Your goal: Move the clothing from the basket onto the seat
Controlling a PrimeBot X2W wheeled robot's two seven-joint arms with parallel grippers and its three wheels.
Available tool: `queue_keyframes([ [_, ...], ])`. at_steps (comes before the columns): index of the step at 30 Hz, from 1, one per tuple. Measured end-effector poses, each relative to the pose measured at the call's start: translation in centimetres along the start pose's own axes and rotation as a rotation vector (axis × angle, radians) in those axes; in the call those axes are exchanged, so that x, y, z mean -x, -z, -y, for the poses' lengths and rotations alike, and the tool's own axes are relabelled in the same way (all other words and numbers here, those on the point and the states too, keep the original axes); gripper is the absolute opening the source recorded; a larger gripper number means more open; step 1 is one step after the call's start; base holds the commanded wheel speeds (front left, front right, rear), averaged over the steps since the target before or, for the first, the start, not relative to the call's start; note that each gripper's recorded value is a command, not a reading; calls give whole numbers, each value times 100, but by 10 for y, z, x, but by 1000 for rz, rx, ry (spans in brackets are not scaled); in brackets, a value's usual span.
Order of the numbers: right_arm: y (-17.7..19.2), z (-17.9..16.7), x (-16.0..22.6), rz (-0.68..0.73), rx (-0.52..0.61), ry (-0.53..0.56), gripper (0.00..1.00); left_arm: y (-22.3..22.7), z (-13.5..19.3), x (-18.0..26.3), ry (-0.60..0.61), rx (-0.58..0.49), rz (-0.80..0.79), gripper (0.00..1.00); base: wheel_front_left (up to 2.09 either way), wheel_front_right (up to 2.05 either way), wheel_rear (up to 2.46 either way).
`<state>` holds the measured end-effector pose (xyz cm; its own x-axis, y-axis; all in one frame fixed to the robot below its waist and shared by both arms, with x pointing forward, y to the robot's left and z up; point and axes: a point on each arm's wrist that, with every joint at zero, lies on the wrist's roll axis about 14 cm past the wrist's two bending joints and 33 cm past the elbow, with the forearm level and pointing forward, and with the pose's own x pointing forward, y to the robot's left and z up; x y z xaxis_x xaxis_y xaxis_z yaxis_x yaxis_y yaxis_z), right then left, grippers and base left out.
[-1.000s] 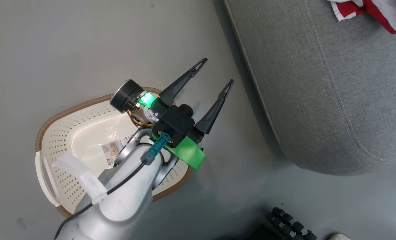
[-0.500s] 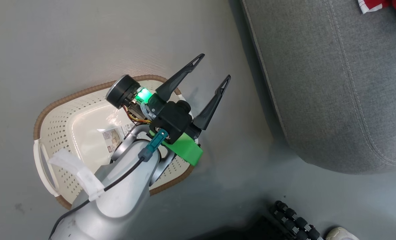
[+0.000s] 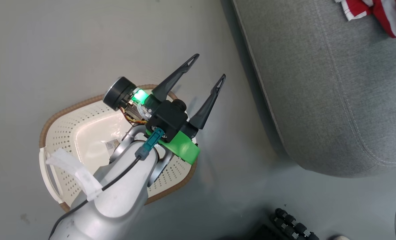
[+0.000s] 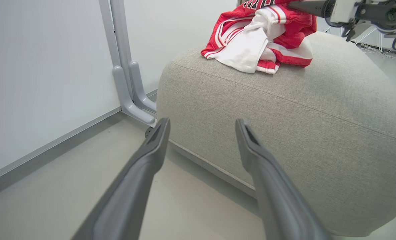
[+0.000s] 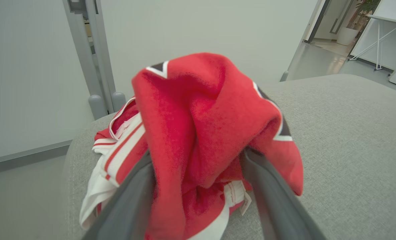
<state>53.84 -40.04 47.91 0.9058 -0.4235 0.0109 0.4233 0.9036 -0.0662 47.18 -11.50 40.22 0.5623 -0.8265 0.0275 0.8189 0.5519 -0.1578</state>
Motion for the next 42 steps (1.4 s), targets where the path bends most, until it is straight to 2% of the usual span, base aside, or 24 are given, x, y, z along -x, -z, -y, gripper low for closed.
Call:
queue_keyframes([
  [10,-15,12,56,18,20,-35,100,-43,19,7,-21,-8,58,100,0,0,0],
  [17,-49,5,88,104,3,-89,100,-73,20,21,-88,-26,96,100,0,0,0],
  [28,-96,-60,124,234,-91,-277,100,-114,-6,66,-291,-53,159,100,0,0,0],
  [36,-100,-115,147,241,-152,-419,100,-127,-43,125,-515,-61,177,100,0,0,0],
  [42,-98,-141,169,224,-190,-494,100,-133,-65,182,-695,-68,184,100,0,0,0],
])
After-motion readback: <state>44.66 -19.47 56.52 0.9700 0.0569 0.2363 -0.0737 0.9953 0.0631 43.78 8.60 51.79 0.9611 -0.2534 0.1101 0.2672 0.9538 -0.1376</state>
